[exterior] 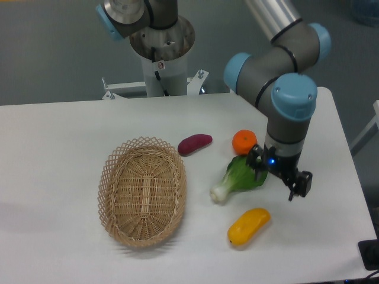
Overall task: Pick up the mango from the table
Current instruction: 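Move the open gripper down over the yellow mango, then lower the gripper around the mango and close the fingers on it, then lift the grasped mango up off the table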
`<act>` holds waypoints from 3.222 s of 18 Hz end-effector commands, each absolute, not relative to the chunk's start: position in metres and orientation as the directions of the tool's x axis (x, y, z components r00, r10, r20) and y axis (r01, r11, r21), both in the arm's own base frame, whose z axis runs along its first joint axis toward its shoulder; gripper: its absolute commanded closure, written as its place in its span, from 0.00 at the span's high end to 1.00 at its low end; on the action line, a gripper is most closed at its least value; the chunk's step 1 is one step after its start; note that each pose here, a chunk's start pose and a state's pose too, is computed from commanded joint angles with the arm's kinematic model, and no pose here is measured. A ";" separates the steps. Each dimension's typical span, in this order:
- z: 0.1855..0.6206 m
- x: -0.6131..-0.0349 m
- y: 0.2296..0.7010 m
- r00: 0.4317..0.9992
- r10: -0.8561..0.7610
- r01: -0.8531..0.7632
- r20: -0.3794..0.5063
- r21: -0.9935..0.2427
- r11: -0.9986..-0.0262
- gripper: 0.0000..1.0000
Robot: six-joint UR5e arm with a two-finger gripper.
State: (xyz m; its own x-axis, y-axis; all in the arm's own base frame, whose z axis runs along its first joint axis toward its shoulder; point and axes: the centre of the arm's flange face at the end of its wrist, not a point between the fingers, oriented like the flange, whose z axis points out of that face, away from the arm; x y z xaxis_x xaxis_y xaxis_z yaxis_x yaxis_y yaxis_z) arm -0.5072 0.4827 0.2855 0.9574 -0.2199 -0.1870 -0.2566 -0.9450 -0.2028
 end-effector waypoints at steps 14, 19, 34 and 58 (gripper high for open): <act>0.222 -0.480 0.509 0.945 -0.259 -0.300 -0.200 -0.211 -0.930 1.00; 0.209 -0.475 0.516 0.942 -0.274 -0.312 -0.195 -0.204 -0.928 1.00; 0.191 -0.470 0.520 0.938 -0.285 -0.321 -0.196 -0.186 -0.929 0.96; 0.251 -0.481 0.512 0.924 -0.259 -0.325 -0.282 -0.217 -0.920 0.49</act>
State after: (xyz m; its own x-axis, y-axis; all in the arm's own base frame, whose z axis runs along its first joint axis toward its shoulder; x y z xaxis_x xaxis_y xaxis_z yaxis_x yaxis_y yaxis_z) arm -0.4809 0.5117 0.2515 0.9235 -0.2594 -0.2825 -0.3250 -0.9204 -0.2173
